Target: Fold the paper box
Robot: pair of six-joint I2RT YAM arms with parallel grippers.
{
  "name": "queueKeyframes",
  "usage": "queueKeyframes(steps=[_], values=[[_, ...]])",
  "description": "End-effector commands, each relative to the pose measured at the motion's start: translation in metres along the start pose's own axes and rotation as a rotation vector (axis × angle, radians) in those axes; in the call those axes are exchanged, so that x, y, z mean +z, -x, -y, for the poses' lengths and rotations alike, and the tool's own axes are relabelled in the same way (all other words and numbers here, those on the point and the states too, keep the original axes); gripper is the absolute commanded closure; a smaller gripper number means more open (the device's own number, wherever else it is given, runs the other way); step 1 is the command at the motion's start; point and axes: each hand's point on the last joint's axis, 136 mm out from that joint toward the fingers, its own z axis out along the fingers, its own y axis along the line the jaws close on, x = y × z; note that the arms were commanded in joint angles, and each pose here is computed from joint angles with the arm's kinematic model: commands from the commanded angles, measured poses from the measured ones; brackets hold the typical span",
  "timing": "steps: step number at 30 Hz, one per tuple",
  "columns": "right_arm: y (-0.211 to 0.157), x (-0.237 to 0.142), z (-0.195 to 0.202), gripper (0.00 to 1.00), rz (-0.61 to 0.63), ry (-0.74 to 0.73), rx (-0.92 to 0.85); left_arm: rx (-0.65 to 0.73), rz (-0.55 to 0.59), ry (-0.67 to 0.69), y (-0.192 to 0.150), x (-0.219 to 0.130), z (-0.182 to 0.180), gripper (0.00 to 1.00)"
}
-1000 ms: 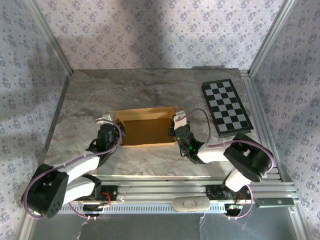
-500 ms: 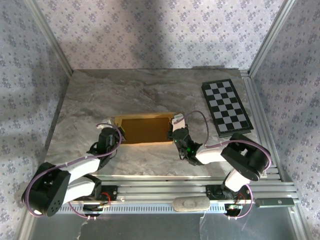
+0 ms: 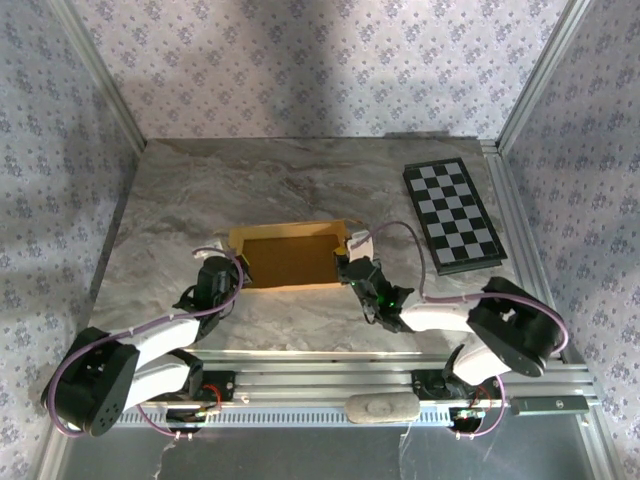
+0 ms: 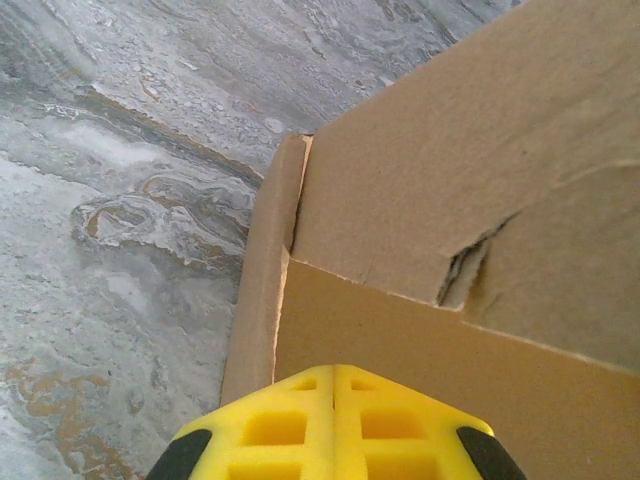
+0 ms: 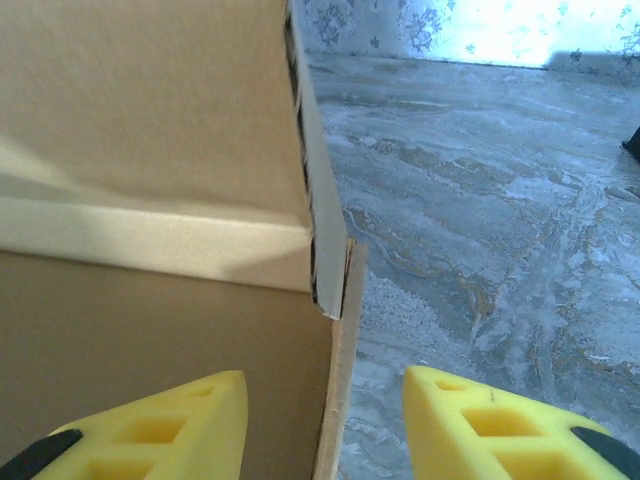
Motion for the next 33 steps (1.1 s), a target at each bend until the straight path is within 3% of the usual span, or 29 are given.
queueKeyframes(steps=[1,8,13,17,22,28,33], values=[[0.001,-0.014,-0.002,0.51,-0.029,0.025,0.035,0.023,-0.003,0.029,-0.002,0.001,-0.003,1.0],[0.033,-0.062,-0.006,0.49,-0.035,0.046,0.236,0.033,0.002,0.032,-0.001,0.002,-0.002,1.0],[0.064,-0.088,-0.001,0.49,-0.077,0.011,0.639,0.036,0.008,0.029,-0.001,0.001,0.0,1.0],[0.104,-0.096,-0.019,0.45,-0.084,0.025,0.854,0.039,0.01,0.032,0.0,0.001,0.0,1.0],[0.135,-0.087,-0.04,0.44,-0.137,-0.032,1.06,0.037,0.013,0.03,0.001,0.0,0.001,1.0],[0.125,-0.053,-0.071,0.43,-0.245,-0.036,1.336,0.037,0.01,0.029,0.001,-0.001,0.001,1.0],[0.124,-0.027,-0.086,0.43,-0.307,-0.028,1.437,0.041,0.011,0.025,0.002,-0.003,0.002,1.0]])
